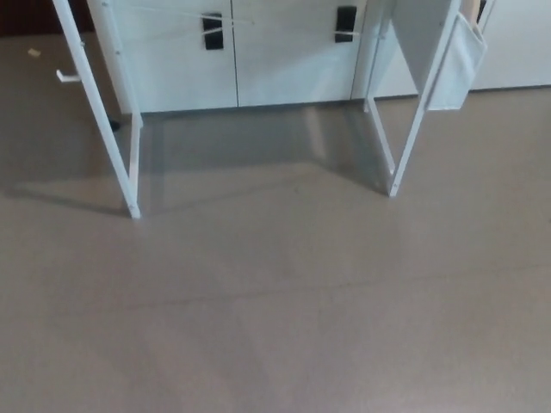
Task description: The robot walks towards a desk on which an eraser is kept on the left hand side and a container is kept on the right hand side. The robot picks up the eraser using its left hand and places it in the container.
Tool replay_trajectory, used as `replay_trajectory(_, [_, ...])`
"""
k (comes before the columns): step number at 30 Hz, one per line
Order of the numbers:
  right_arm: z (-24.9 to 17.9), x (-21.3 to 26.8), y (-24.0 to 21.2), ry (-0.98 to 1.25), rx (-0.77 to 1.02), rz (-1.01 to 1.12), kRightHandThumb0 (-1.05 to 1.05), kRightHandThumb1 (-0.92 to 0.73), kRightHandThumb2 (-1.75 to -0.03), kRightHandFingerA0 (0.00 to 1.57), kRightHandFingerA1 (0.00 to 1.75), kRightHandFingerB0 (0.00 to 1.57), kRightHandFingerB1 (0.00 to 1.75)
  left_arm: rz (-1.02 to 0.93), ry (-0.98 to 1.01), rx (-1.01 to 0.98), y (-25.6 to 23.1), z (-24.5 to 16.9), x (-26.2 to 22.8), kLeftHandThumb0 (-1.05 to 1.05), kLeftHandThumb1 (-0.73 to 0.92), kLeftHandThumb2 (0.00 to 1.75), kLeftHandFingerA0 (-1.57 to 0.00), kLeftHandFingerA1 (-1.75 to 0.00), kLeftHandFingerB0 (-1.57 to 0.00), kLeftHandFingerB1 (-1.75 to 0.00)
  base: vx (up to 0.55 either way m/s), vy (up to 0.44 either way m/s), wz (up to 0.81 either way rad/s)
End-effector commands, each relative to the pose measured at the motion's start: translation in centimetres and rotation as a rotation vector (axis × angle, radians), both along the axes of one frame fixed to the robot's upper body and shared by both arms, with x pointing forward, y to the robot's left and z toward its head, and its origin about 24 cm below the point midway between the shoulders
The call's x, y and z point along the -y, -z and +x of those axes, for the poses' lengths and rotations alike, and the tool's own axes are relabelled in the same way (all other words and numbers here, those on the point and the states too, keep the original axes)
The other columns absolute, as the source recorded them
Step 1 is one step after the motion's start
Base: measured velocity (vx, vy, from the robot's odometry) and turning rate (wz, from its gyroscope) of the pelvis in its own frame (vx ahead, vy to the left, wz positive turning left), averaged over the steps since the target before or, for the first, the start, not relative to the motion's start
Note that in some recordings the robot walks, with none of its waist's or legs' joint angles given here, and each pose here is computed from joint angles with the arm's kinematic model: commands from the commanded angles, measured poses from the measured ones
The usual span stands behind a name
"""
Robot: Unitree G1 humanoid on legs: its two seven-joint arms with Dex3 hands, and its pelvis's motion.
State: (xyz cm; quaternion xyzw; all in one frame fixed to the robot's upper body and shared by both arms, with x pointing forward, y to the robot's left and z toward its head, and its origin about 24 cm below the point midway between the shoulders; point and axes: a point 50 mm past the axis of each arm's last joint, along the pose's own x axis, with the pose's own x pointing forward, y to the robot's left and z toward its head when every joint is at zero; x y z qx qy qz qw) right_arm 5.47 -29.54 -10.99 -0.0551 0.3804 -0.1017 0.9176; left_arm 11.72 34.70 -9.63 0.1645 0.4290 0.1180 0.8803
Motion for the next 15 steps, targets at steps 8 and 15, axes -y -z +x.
replay_trajectory(8, [0.12,0.43,-0.34,-0.001,0.025,-0.011,-0.21,-0.51,-0.93,0.3,0.57,0.12,0.48,0.017,0.017,0.013,-0.37,0.16,-0.35,-0.2,0.59,0.58,-0.38,-0.39,-0.3,-0.33,0.22,0.009,0.06])
replay_trajectory(15, [0.17,0.58,-0.2,-0.009,0.013,-0.023,-0.24,-0.7,-0.6,0.39,0.43,0.24,0.33,0.015,0.012,0.018,-0.33,0.24,-0.3,-0.2,0.59,0.58,-0.39,-0.4,-0.31,-0.34,0.28,-0.208,0.04])
